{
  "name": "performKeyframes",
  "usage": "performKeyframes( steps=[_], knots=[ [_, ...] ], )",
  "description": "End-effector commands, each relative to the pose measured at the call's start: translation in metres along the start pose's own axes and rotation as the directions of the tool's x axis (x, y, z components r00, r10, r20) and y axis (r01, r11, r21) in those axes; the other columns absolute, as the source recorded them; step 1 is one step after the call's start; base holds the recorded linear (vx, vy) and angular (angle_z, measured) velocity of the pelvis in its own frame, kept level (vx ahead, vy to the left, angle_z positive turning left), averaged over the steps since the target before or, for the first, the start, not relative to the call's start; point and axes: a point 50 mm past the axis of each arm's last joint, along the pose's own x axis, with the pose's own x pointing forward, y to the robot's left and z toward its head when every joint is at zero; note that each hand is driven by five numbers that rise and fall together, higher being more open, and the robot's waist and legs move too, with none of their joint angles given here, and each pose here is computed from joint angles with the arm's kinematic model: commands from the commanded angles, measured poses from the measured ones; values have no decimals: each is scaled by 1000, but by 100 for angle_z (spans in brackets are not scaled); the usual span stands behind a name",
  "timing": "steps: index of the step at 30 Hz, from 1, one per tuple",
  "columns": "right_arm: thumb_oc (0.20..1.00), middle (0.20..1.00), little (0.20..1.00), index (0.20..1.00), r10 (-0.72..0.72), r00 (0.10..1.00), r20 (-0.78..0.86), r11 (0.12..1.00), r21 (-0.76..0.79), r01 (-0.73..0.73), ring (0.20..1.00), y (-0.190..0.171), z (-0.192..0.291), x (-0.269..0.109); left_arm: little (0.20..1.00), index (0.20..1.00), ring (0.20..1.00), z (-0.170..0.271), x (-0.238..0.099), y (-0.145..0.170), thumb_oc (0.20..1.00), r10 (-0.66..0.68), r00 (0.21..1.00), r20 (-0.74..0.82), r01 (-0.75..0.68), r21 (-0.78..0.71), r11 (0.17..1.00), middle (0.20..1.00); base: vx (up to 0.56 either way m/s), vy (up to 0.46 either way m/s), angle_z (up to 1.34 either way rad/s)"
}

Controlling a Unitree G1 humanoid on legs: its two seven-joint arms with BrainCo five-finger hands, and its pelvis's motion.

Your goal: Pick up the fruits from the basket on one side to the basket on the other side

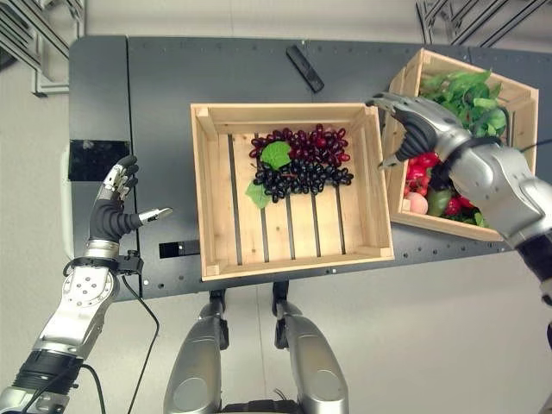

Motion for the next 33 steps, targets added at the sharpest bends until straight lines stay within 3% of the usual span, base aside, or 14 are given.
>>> performKeyframes(
  steps=[1, 10, 21, 33],
  knots=[
    [1000, 1000, 1000, 1000, -34, 999, 21, 992, -120, 37, 1000, -19, 10, 16, 1000, 1000, 1000, 20, 0, 8, 1000, 12, 994, 108, -14, 19, 1000, 1000, -41, -32, 4],
    [1000, 1000, 1000, 1000, -97, 995, 2, 984, -147, 96, 1000, -27, 26, 51, 1000, 1000, 1000, 28, 6, 14, 1000, 80, 986, 144, -76, -34, 997, 1000, -14, -16, 0],
    [1000, 1000, 1000, 1000, -185, 974, -134, 983, -44, 180, 1000, -13, 13, 67, 1000, 1000, 1000, 22, 8, 10, 1000, 159, 981, 109, -146, -114, 983, 1000, -9, -11, -2],
    [1000, 1000, 1000, 1000, -231, 963, -136, 973, -18, 231, 1000, -15, 18, 69, 1000, 1000, 1000, 27, 13, 4, 1000, 177, 976, 128, -160, -131, 978, 1000, 0, 0, 0]
  ],
)
